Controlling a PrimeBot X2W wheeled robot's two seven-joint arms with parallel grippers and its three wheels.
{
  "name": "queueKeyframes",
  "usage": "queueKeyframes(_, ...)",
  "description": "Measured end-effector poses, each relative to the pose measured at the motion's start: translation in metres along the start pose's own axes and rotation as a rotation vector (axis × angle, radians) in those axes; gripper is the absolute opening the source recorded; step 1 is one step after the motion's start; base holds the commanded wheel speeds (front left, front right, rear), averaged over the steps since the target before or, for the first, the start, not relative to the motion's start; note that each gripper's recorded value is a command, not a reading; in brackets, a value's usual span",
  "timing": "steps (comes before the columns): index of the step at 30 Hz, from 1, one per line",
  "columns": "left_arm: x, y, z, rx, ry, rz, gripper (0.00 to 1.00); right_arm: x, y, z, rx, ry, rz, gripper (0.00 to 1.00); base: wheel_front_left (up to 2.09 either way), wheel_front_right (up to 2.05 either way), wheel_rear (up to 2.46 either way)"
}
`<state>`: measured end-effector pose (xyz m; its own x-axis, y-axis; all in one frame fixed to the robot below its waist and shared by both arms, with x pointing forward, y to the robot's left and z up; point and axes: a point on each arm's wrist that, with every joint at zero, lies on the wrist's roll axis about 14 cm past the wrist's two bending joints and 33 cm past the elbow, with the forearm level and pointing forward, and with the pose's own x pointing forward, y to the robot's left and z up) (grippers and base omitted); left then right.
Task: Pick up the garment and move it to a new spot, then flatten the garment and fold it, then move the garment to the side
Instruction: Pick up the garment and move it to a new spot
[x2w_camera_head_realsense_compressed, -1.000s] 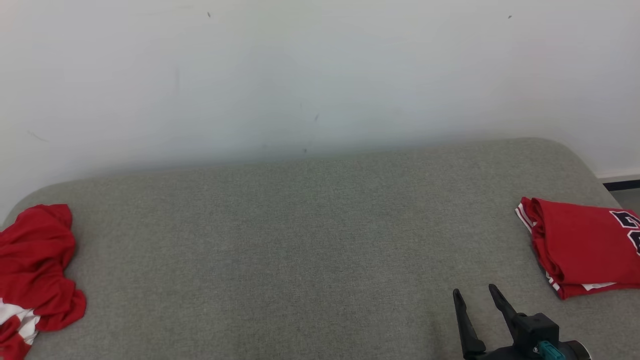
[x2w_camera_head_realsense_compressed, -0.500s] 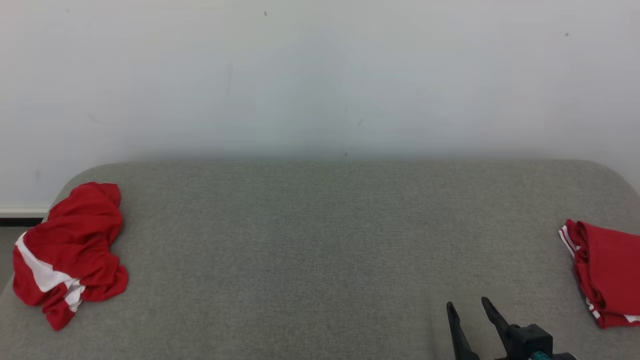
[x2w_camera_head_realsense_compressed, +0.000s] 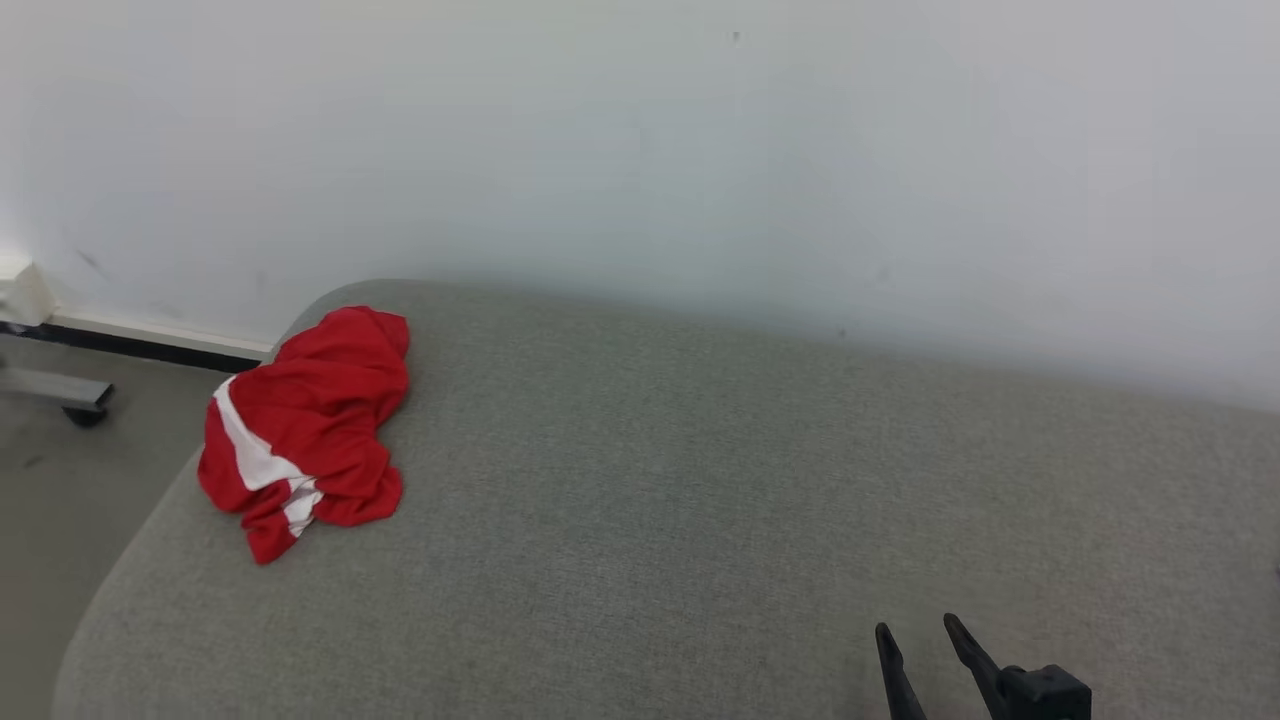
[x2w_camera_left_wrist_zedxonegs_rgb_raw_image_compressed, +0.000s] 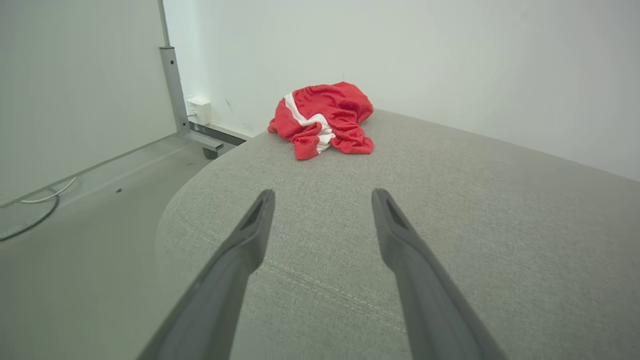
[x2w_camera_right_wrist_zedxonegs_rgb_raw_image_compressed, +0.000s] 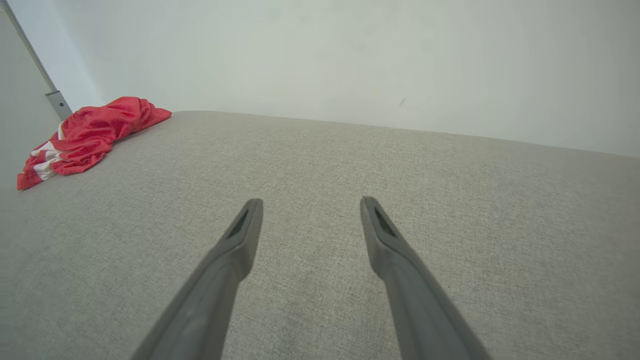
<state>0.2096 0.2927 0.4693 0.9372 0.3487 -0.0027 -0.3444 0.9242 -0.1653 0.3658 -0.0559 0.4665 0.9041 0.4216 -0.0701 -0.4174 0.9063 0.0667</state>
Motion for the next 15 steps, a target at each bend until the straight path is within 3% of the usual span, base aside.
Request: queueKeyframes(15,-0.05,0.062,0.004,-0.001,-0.03,0.212,1.0,0.027,0.066,0.0,-0.021,0.018,0.209,1.0,0.0,0.0,0.0)
